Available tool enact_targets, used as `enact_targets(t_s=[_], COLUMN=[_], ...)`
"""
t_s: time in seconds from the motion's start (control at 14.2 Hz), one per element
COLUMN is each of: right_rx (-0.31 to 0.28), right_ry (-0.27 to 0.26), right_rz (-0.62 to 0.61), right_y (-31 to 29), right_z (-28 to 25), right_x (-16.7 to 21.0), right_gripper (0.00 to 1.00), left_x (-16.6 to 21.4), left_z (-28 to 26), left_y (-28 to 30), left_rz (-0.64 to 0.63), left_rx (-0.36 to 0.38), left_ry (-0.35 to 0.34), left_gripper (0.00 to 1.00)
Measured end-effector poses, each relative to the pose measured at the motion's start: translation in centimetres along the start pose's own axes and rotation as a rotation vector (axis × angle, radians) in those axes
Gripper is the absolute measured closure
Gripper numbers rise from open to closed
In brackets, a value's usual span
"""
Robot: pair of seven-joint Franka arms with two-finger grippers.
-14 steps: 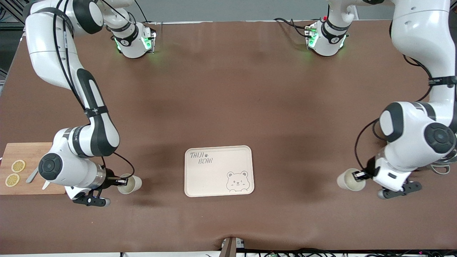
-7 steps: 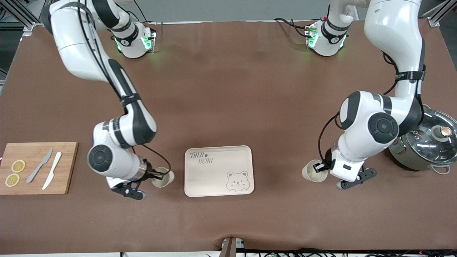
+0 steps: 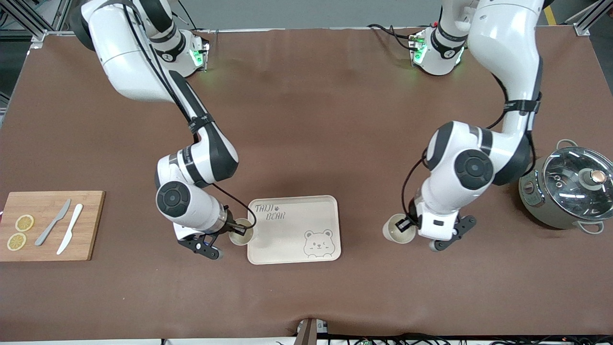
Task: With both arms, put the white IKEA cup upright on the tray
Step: 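Lift the cups with both grippers and carry them over the tray, then lower both cups upright onto the tray and open both grippers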
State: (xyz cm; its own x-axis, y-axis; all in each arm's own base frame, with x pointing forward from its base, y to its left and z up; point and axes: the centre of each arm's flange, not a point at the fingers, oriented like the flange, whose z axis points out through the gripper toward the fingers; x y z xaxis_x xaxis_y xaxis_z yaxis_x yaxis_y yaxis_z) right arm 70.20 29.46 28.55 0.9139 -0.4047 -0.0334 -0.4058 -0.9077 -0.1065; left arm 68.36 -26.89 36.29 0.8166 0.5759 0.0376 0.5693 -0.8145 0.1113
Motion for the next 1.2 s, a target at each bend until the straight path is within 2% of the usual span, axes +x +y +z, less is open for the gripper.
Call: enact_targets(t_s=[0.49, 0.78, 1.2], right_rx=[0.017, 0.022, 0.025], right_ry=[0.014, 0.018, 0.019], right_rz=[0.017, 0.024, 0.018], right_y=[-1.4, -1.6, -1.9], right_z=[2.5, 4.4, 6.1], right_x=[-1.3, -1.5, -1.9], right_gripper=[0.96, 0.96, 0.96], left_x=[-7.2, -10.9, -15.3], left_z=[3.6, 6.1, 11.3], left_y=[5.8, 7.9, 9.4], left_rz=[-0.057, -0.092, -0.085], left_rx=[0.002, -0.015, 0.012], left_ry=[-0.007, 0.019, 0.063], left_gripper=[0.96, 0.96, 0.96])
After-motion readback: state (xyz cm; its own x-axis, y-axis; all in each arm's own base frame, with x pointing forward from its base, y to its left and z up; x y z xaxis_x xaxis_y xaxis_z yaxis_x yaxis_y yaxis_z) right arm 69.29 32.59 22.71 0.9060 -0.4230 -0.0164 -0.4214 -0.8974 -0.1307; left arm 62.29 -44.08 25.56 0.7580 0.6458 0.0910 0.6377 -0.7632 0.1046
